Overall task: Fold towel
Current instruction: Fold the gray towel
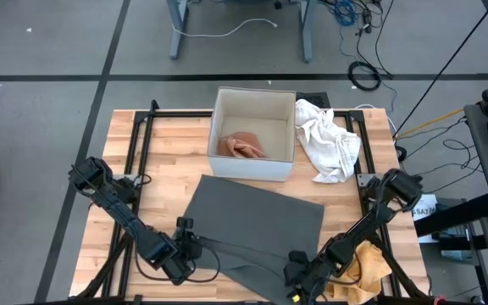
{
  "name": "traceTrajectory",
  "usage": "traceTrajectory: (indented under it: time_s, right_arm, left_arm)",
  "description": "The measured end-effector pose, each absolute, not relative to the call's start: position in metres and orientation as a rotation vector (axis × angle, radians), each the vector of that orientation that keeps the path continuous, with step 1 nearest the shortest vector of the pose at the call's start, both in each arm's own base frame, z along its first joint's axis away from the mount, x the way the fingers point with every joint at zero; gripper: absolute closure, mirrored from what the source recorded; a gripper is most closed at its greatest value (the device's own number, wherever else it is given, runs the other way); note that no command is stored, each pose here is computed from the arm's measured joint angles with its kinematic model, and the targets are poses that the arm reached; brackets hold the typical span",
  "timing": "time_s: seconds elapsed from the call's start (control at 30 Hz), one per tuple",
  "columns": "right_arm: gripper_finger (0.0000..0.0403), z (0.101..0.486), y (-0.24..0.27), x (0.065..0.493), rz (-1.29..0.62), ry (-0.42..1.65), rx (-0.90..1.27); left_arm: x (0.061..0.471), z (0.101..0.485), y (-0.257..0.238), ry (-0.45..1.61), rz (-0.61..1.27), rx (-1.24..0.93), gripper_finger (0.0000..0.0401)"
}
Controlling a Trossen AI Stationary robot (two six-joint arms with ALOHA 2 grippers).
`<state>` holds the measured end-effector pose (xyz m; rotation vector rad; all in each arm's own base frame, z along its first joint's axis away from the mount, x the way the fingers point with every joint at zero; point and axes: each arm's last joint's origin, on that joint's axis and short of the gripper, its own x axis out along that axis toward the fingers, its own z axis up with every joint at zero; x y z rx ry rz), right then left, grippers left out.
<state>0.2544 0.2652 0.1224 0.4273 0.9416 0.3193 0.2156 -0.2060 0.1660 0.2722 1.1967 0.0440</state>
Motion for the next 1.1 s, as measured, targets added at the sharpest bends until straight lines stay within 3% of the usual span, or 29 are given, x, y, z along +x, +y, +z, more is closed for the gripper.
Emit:
traceTrajectory:
  time_s: [0.3, 0.9, 1.1]
  right_arm:
    - [0.0243, 0.118, 0.262, 0.252, 0.274, 0.988, 0.406]
    - [0.0243, 0.129, 0.235, 0.250, 0.198, 1.098, 0.266]
    - [0.0243, 0.130, 0.231, 0.253, 0.196, 1.091, 0.260]
  left_arm:
    - [0.199, 0.164, -0.203, 1.336, 0.068, 0.297, 0.0288]
    - [0.197, 0.200, -0.224, 1.265, 0.050, 0.378, 0.0288]
    - [0.205, 0.202, -0.251, 1.111, -0.156, 0.231, 0.0288]
